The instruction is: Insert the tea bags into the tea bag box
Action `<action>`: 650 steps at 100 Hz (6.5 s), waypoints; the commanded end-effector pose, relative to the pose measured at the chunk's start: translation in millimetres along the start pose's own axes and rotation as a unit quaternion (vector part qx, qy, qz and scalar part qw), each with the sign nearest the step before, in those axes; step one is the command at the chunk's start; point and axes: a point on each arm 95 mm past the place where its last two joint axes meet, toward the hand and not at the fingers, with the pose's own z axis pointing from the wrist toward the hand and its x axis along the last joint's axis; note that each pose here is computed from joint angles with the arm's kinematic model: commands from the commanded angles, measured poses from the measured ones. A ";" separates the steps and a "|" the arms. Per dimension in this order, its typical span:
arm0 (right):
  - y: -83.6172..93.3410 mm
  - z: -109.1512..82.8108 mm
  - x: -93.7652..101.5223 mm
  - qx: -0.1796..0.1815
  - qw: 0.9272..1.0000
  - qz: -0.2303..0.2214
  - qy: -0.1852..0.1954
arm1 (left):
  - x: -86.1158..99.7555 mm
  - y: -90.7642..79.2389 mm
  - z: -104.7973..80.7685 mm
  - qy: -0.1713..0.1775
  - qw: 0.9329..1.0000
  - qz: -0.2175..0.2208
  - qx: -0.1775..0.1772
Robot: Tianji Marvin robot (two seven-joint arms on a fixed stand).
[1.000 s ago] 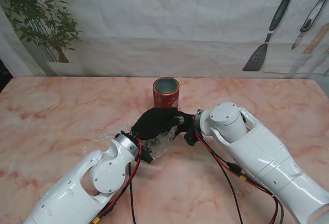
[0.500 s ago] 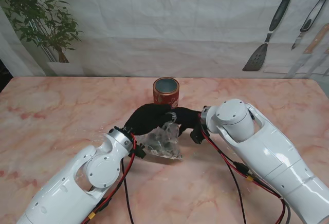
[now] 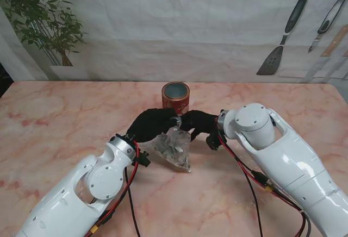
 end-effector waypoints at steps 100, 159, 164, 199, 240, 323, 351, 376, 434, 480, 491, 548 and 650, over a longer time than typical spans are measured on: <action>8.3 -37.9 36.7 -0.082 0.994 -0.031 0.060 | -11.2 -4.6 0.0 -0.027 1.000 -0.003 -0.007; 16.2 -54.5 53.2 -0.116 0.991 -0.037 0.061 | -14.1 -8.9 -1.2 -0.036 0.999 0.003 -0.001; 17.6 -56.0 54.6 -0.121 0.990 -0.036 0.062 | -14.1 -9.2 -1.3 -0.036 0.999 0.003 -0.001; 30.8 -57.1 59.8 -0.154 0.986 -0.022 0.061 | -14.8 -9.9 -2.5 -0.038 0.999 0.006 0.001; 53.0 -37.6 59.4 -0.178 0.982 0.011 0.055 | -15.2 -10.2 -5.3 -0.036 0.999 0.010 0.003; 94.2 8.7 58.8 -0.217 0.973 0.073 0.033 | -17.1 -10.7 -7.8 -0.037 0.999 0.011 -0.004; 93.7 20.2 62.1 -0.210 0.975 0.064 0.017 | -18.1 -12.1 -8.7 -0.038 0.999 0.011 -0.004; 92.7 26.7 60.7 -0.201 0.978 0.063 0.004 | -19.0 -12.3 -9.5 -0.039 0.999 0.010 -0.003; 96.8 42.0 68.2 -0.223 0.972 0.080 0.008 | -19.5 -11.5 -8.7 -0.038 0.999 0.009 -0.005; 92.9 49.8 68.1 -0.235 0.969 0.071 -0.016 | -20.4 -11.1 -9.0 -0.037 0.999 0.007 -0.008; 93.7 48.9 68.5 -0.239 0.969 0.064 -0.022 | -20.0 -10.8 -8.7 -0.036 0.999 0.006 -0.007; 94.7 32.4 64.5 -0.247 0.967 0.054 -0.023 | -20.8 -13.0 -7.8 -0.040 0.999 0.011 -0.007; 56.5 -88.9 -17.5 -0.319 0.947 -0.016 0.044 | -12.0 -21.2 -9.4 -0.038 0.999 0.031 0.006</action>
